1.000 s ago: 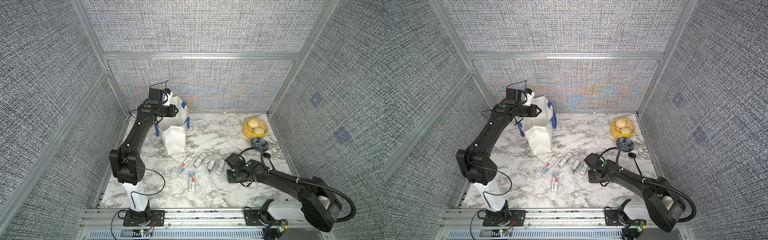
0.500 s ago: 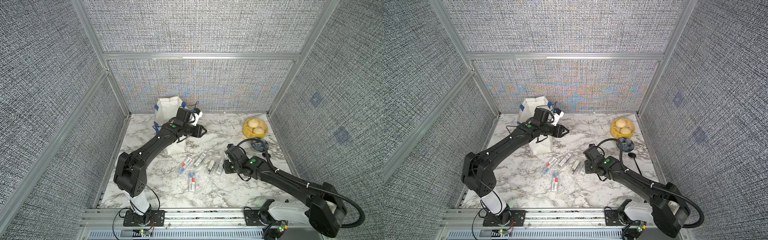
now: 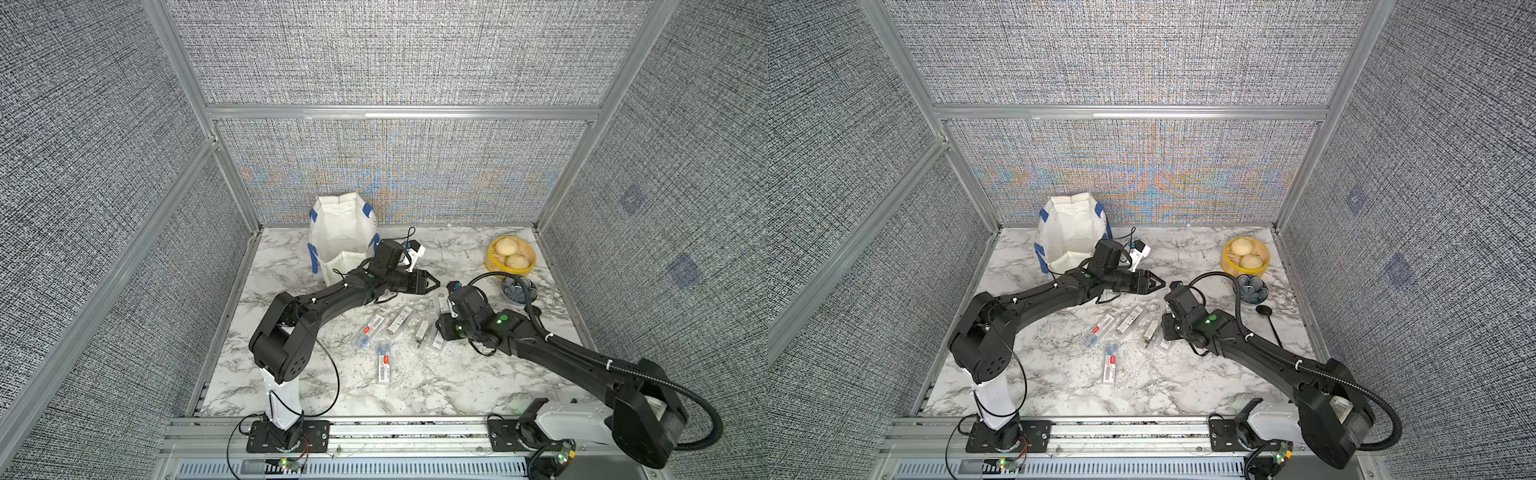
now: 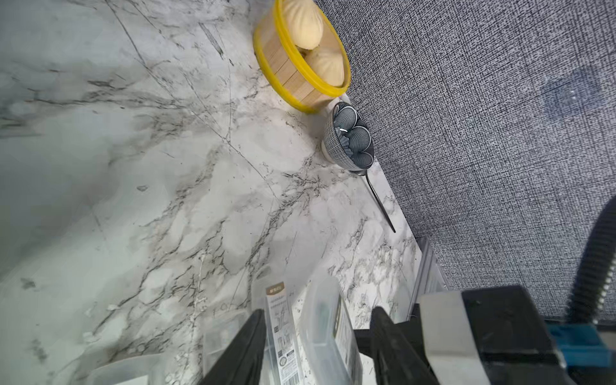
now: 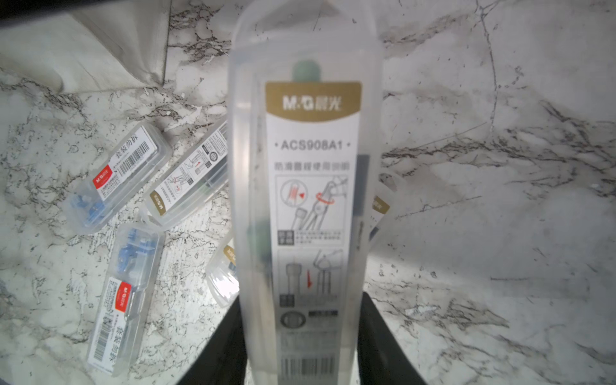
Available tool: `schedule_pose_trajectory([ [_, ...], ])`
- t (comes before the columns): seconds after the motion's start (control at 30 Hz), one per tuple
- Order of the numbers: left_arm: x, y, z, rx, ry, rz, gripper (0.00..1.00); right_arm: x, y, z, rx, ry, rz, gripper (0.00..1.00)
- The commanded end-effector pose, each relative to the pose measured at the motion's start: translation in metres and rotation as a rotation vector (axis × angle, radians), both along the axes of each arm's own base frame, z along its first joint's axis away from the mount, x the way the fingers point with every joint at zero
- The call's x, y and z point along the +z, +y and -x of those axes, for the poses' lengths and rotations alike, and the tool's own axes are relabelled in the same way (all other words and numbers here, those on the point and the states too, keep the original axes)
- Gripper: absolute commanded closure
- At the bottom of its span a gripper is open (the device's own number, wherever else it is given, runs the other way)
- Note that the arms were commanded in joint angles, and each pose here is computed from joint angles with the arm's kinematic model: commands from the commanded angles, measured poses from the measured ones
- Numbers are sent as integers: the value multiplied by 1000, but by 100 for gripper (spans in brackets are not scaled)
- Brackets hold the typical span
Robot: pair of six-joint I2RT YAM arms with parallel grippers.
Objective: Put the compass set into the canvas bag
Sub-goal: Pick up the compass set at the center of the board.
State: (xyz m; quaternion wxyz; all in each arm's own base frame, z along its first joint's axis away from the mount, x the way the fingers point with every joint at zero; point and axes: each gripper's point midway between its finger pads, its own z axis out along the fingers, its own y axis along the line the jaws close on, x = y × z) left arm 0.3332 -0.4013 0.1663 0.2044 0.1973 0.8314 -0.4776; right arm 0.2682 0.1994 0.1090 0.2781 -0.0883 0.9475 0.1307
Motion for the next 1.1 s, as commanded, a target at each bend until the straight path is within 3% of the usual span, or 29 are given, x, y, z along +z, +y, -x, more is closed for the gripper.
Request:
schedule_pose_trajectory([
  [0.0, -2, -5, 3, -8, 12, 26, 48, 8, 11, -7, 25, -23, -40, 61],
  [0.2, -12, -11, 5, -13, 33, 26, 49, 14, 14, -10, 33, -32, -49, 61],
  [0.77, -4, -16, 8, -22, 57, 57, 78, 11, 17, -11, 33, -28, -56, 60],
  [0.87, -1, -16, 7, -17, 52, 56, 80, 10, 15, -10, 31, -29, -52, 52],
  [1.0, 4, -16, 5, -12, 39, 58, 82, 5, 11, -7, 37, -20, -33, 24],
  [1.07, 8, -16, 4, -9, 25, 55, 83, 2, 10, -5, 42, -18, -25, 17],
])
